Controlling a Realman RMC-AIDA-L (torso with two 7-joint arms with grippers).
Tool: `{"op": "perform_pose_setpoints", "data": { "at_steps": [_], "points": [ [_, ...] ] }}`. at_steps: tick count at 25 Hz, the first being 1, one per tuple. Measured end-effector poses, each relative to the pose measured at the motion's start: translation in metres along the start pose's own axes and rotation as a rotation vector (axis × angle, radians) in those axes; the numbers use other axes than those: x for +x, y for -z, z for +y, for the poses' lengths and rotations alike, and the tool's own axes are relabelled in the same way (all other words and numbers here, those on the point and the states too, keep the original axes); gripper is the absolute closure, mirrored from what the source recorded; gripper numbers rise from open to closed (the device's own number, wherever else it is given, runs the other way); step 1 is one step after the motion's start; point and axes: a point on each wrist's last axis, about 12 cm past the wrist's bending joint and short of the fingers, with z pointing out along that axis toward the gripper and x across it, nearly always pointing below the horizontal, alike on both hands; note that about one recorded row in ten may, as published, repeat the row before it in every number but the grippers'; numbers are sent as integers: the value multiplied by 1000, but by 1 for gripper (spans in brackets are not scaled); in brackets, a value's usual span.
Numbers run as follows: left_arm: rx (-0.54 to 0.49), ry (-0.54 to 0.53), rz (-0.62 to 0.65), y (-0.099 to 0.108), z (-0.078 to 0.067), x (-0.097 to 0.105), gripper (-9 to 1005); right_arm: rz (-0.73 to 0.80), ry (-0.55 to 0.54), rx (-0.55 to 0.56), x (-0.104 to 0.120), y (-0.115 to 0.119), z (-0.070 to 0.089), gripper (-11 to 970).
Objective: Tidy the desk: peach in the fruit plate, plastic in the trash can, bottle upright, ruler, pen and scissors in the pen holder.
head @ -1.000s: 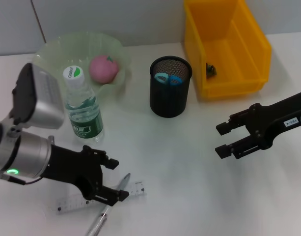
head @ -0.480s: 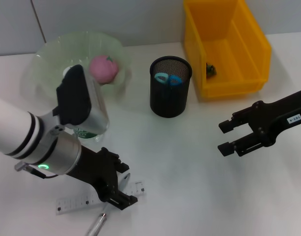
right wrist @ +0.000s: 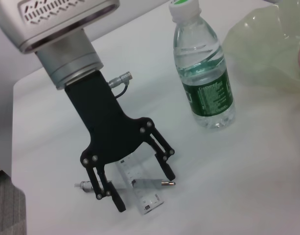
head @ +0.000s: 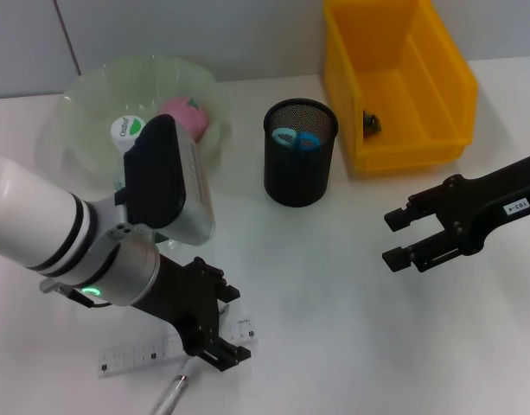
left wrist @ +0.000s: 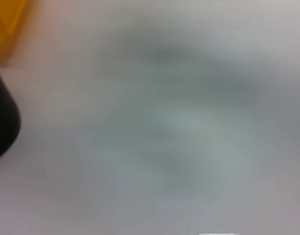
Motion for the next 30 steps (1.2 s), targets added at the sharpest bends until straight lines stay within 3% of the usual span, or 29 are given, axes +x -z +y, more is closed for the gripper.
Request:
{"op": "perform_pose_setpoints", "data": {
  "at_steps": [10,30],
  "points": [
    [2,-84,57,-9,-7,-7,246,-5,-1,15,0,1,-2,210],
    [-6,-111,79,-13,-7,-9,250,-23,-9,36,0,0,-4,211]
  ]
}}
